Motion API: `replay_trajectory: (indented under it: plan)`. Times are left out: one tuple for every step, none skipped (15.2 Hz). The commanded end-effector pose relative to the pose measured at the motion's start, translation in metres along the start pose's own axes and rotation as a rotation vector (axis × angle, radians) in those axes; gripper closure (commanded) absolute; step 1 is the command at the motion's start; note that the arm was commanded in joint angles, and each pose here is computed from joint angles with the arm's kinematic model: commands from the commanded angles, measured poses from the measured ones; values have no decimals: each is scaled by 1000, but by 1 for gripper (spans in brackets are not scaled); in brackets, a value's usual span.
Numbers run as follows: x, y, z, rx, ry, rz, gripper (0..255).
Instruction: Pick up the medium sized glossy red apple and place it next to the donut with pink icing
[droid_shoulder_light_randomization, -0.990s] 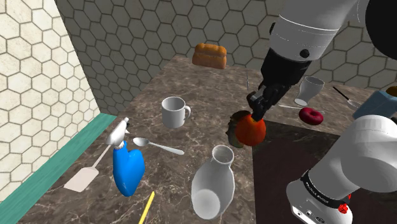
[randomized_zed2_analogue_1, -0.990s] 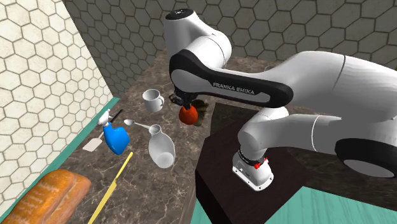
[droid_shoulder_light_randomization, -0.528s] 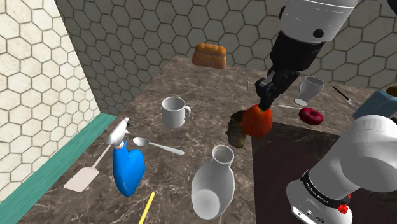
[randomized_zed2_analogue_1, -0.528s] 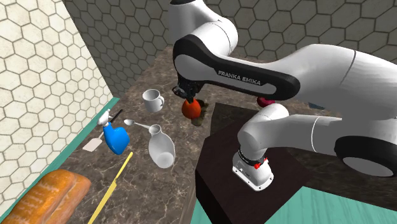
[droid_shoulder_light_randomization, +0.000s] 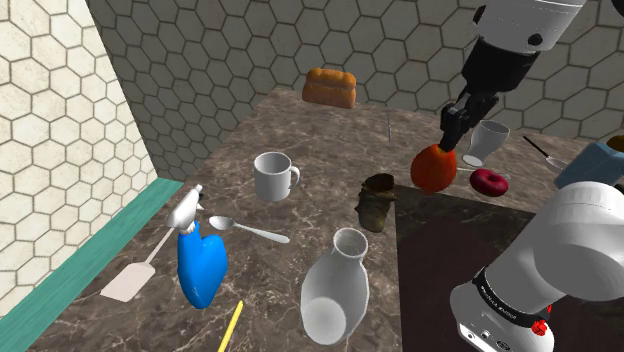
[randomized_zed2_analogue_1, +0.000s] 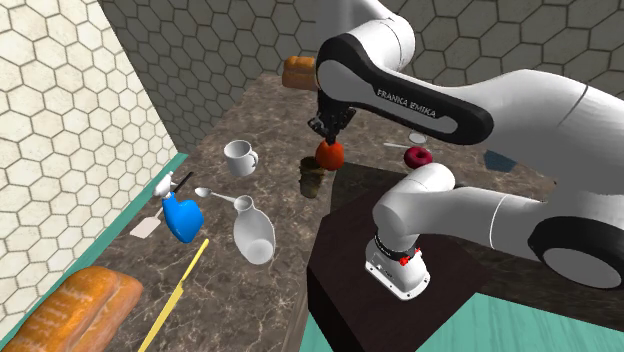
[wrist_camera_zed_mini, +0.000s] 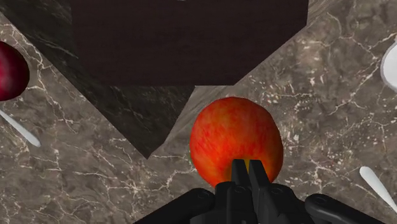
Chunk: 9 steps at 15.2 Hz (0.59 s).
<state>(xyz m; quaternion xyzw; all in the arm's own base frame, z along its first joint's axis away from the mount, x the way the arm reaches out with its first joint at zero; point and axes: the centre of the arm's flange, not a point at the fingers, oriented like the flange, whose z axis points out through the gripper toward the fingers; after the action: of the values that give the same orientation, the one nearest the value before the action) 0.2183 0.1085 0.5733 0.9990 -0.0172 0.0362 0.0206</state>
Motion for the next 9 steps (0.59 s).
replay_trajectory:
  plan:
    - [2,26,4,-1,0,-1,255]
    - [3,39,5,-1,0,-1,255]
    - [5,52,5,-1,0,-1,255]
    - [6,65,6,-1,0,-1,255]
    - [7,78,7,-1,0,-1,255]
    - [8,91,7,-1,0,-1,255]
    - [9,104,8,-1,0,-1,255]
    - [10,118,8,-1,0,-1,255]
    - [11,131,9,-1,0,-1,255]
